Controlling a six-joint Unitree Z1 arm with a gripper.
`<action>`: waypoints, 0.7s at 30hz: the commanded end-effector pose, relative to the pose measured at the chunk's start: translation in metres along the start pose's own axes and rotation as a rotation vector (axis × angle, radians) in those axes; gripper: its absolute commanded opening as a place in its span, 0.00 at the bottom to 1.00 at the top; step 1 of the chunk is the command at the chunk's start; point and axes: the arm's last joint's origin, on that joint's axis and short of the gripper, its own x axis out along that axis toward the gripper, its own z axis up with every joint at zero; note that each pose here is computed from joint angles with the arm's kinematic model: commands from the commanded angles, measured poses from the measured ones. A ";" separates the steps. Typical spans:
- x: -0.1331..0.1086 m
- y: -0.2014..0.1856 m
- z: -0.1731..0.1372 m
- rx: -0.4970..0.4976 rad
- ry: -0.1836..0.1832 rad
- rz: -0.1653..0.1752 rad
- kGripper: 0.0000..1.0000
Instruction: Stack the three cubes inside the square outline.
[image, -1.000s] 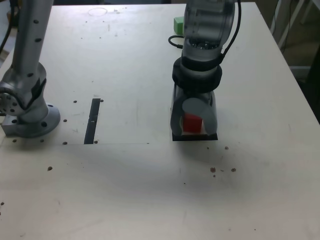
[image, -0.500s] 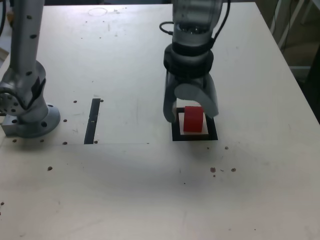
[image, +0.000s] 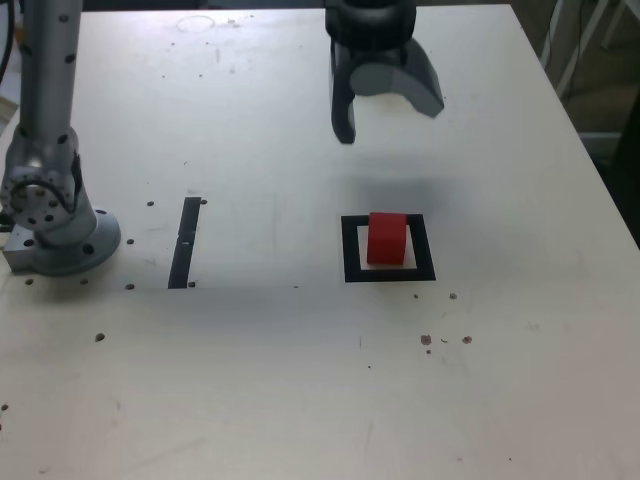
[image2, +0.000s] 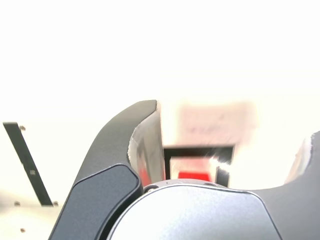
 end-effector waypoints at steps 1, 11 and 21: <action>0.002 0.017 0.002 -0.007 0.001 0.005 1.00; 0.018 0.104 0.017 -0.030 0.073 0.064 0.99; 0.045 0.160 0.037 -0.007 0.130 0.097 0.99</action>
